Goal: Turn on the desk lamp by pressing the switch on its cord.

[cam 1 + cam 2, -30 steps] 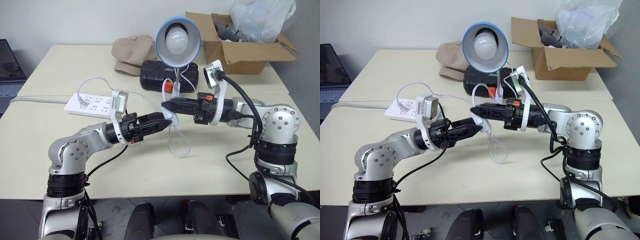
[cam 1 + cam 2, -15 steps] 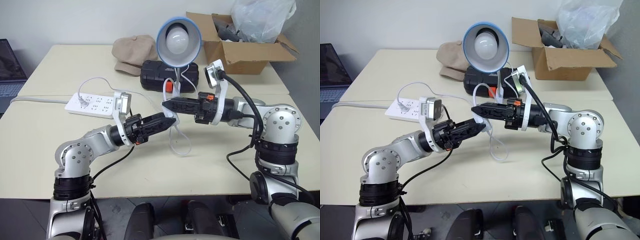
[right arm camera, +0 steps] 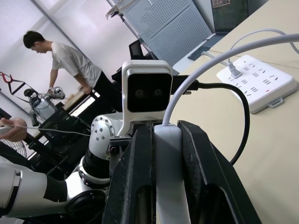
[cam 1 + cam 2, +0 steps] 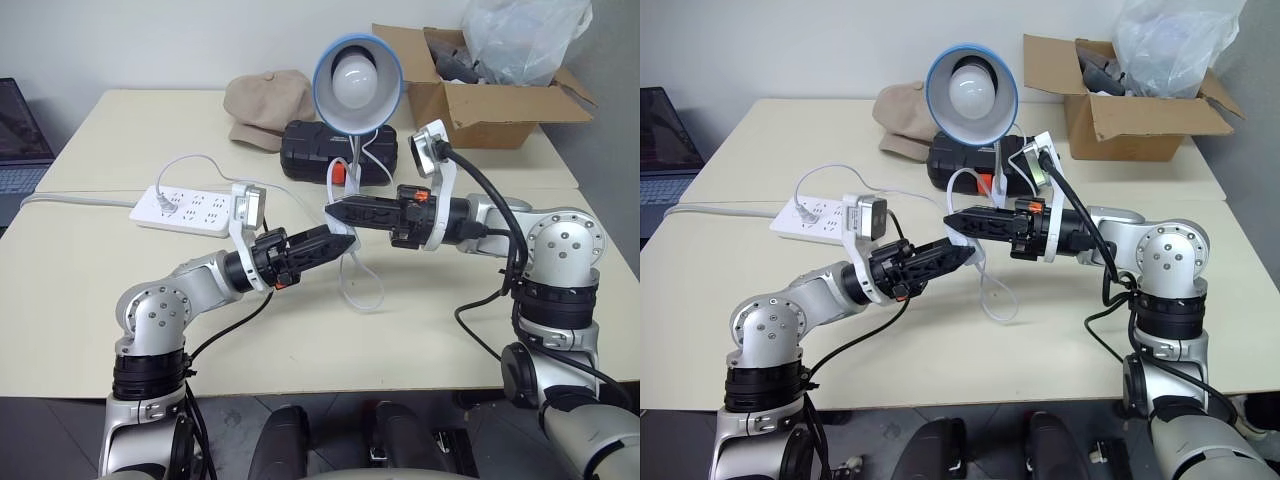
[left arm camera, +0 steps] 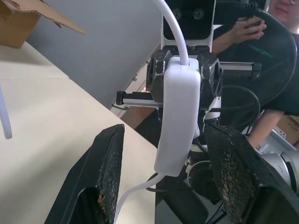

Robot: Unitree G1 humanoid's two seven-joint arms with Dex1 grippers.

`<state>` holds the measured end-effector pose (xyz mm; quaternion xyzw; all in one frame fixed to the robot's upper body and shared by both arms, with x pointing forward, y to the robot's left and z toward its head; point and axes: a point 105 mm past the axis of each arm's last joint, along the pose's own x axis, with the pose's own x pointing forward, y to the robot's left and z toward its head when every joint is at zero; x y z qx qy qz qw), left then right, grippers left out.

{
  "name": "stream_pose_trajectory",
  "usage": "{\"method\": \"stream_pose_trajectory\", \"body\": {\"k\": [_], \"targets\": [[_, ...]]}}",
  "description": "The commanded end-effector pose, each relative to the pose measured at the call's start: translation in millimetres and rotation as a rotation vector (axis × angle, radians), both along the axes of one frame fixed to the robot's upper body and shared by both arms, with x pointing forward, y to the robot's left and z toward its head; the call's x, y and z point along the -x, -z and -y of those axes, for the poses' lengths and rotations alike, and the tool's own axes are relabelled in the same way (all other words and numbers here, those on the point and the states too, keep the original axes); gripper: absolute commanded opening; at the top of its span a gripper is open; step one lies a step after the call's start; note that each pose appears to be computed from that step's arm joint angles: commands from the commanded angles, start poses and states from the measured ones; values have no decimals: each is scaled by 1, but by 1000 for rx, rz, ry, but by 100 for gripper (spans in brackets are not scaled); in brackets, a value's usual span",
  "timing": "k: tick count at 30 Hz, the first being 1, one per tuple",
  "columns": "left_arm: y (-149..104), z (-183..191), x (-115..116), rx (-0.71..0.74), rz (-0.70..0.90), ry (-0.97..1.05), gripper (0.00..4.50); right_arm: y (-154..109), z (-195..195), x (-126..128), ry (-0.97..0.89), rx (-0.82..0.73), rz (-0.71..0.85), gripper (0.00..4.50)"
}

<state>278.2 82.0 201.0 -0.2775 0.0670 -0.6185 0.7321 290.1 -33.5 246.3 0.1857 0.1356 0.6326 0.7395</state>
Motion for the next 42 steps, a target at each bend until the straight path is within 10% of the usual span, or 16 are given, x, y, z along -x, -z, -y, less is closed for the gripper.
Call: {"method": "stream_pose_trajectory", "body": {"k": [1, 12, 25, 26, 42], "targets": [[-9, 3, 3, 15, 40, 20, 244, -14, -2, 7, -38, -21, 50, 40], [-4, 5, 5, 0, 36, 39, 57, -14, -2, 7, -38, -22, 52, 40], [-4, 3, 9, 5, 39, 61, 53, -14, -1, 6, -29, -27, 44, 40], [-5, 2, 10, 9, 34, 71, 123, -14, -1, 5, -26, -28, 42, 40], [8, -41, 34, -130, 30, -69, 408, 16, 19, -47, 274, -54, -138, 40]]}}
